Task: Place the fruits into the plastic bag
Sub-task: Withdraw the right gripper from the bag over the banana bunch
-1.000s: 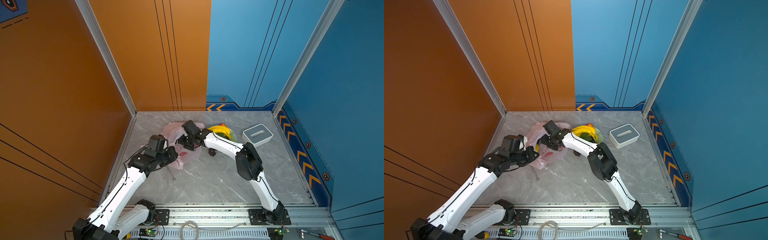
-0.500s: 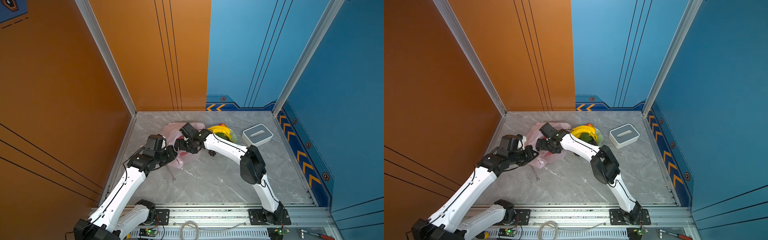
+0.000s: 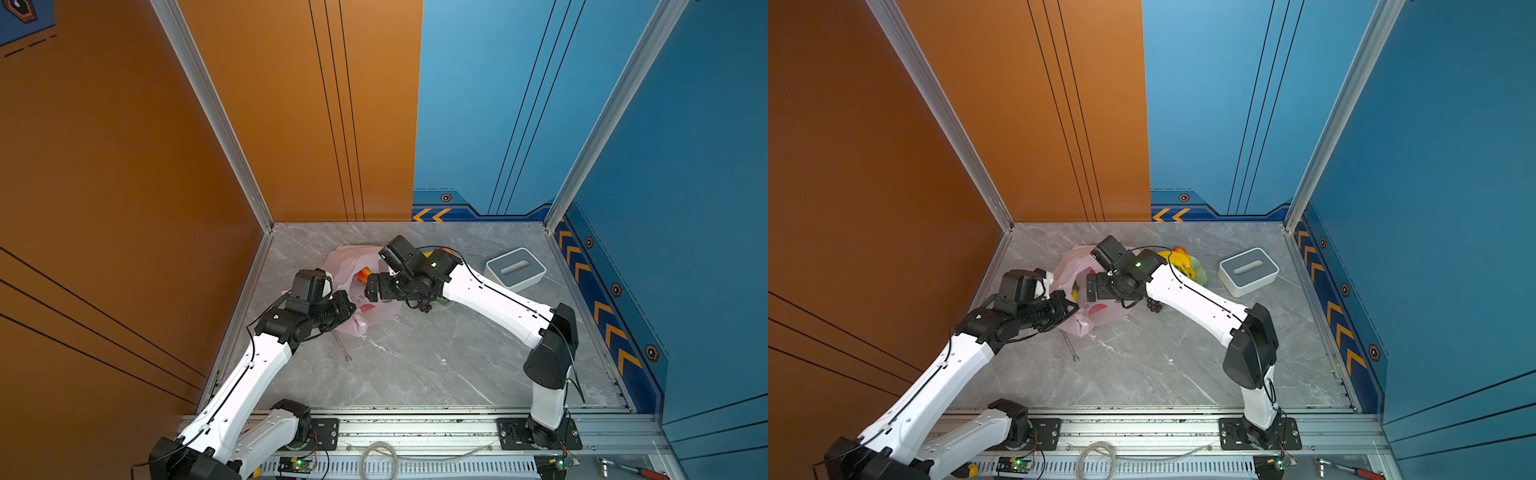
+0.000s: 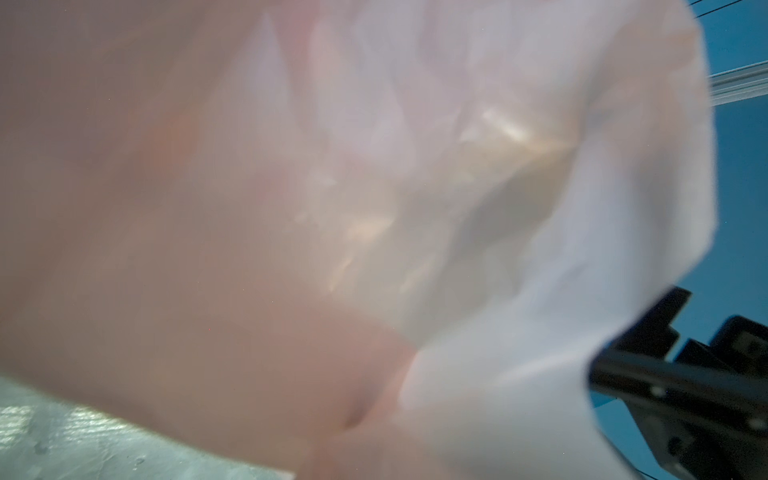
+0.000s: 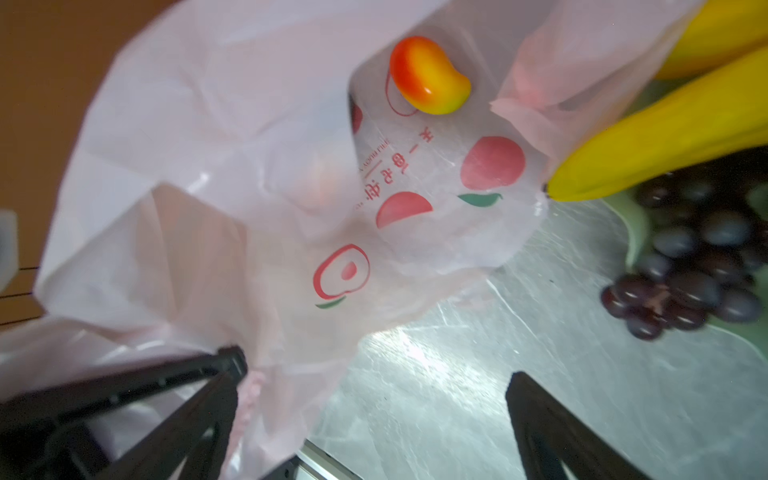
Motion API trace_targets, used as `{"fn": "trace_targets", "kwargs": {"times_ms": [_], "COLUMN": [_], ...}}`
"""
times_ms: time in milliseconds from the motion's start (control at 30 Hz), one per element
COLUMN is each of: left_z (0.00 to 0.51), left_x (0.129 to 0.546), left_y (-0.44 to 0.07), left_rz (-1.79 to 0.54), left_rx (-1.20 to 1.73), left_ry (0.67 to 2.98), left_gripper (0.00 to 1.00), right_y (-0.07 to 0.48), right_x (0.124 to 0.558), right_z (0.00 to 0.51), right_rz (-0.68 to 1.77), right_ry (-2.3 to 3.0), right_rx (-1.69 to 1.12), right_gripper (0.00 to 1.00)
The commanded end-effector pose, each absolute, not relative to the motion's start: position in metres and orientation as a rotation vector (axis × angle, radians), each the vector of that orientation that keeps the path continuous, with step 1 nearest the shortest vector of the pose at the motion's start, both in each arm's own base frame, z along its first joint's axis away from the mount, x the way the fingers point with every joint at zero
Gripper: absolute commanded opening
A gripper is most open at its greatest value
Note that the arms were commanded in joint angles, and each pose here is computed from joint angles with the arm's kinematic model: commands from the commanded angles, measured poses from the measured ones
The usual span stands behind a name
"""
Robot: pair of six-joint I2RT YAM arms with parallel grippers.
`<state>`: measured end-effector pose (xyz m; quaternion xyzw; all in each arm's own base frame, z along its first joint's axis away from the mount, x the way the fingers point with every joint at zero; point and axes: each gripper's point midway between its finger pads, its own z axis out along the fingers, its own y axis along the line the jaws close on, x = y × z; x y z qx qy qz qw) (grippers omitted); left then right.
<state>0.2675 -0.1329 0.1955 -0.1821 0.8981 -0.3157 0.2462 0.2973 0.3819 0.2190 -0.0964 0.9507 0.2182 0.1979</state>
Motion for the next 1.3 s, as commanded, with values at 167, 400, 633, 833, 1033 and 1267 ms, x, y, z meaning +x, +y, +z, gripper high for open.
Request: {"fn": "trace_targets", "kwargs": {"times_ms": [167,400,633,833,1033,1267], "left_z": [0.195,0.194,0.193,0.192,0.188,0.189], "left_x": [0.271,0.271,0.271,0.273,0.277,0.284], "left_y": [-0.136,-0.136,-0.137,-0.137,-0.138,-0.138], "left_rz": [-0.897,-0.900,-0.904,-0.900,-0.900,-0.887], "left_rx": [-0.493,-0.490,-0.496,-0.508,-0.523,-0.533], "left_ry": [2.449,2.451,2.453,2.457,2.470,2.474], "left_gripper": [0.00,0.00,0.00,0.00,0.00,0.00], "right_y": [0.291,0.211,0.176,0.162,0.185,0.184], "right_x": [0.302,0.332,0.359,0.380,0.403,0.437], "right_z": [0.252,0.256,0.250,0.219,0.192,0.178], "right_rz": [0.345,0.224,0.107,0.114,0.260,0.353], "right_ry": [2.611,2.604,2.609,2.684,2.724,2.744], "right_rx": [-0.262,-0.126,-0.349,-0.408,-0.546,-0.485], "right_gripper": [1.00,1.00,1.00,1.00,1.00,1.00]}}
